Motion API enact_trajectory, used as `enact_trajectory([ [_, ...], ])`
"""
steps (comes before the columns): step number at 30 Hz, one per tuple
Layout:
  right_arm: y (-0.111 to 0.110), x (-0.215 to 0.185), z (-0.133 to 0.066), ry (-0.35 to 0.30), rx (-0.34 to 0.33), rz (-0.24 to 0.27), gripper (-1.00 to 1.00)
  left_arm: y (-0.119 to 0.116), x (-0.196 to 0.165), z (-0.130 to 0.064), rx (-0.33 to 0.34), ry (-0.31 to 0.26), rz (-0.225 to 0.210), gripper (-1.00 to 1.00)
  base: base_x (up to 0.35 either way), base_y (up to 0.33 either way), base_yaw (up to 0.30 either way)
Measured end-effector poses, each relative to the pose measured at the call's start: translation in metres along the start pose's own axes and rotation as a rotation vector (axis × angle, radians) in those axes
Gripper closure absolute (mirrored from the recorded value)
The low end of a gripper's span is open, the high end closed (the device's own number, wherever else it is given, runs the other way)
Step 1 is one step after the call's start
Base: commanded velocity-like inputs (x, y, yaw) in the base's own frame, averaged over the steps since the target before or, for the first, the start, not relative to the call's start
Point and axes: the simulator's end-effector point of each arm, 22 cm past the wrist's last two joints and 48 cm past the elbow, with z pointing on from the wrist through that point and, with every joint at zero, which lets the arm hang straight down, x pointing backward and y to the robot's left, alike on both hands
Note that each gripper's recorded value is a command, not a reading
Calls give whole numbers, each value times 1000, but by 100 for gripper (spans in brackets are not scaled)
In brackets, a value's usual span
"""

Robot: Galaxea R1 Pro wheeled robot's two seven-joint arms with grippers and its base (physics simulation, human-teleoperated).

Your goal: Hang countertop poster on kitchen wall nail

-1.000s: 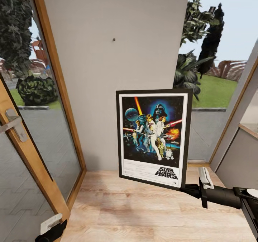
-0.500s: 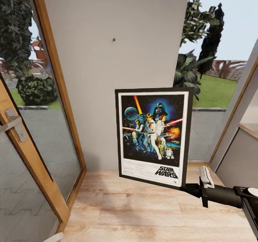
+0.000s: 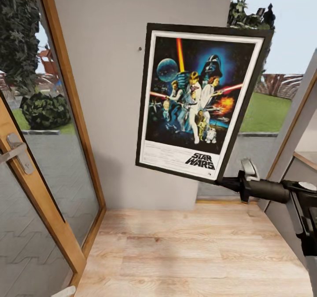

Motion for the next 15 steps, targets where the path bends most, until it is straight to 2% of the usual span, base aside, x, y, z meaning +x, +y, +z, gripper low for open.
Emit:
enact_trajectory([
  [1,0,-23,8,-4,-17,-27,100,-1,0,0,1,0,0,-100,0,0,0],
  [4,2,-48,21,5,-45,-70,100,-1,0,0,1,1,0,-100,0,0,0],
  [8,-2,-75,30,12,-40,-46,100,-1,1,0,1,1,0,-100,0,0,0],
  [10,-1,-85,38,29,-48,-50,100,-1,1,0,2,1,0,-100,0,0,0],
  [13,3,-94,54,68,-62,-68,100,-1,1,0,2,1,0,-100,0,0,0],
  [15,1,-101,65,102,-48,-57,100,-1,1,0,2,1,0,-100,0,0,0],
])
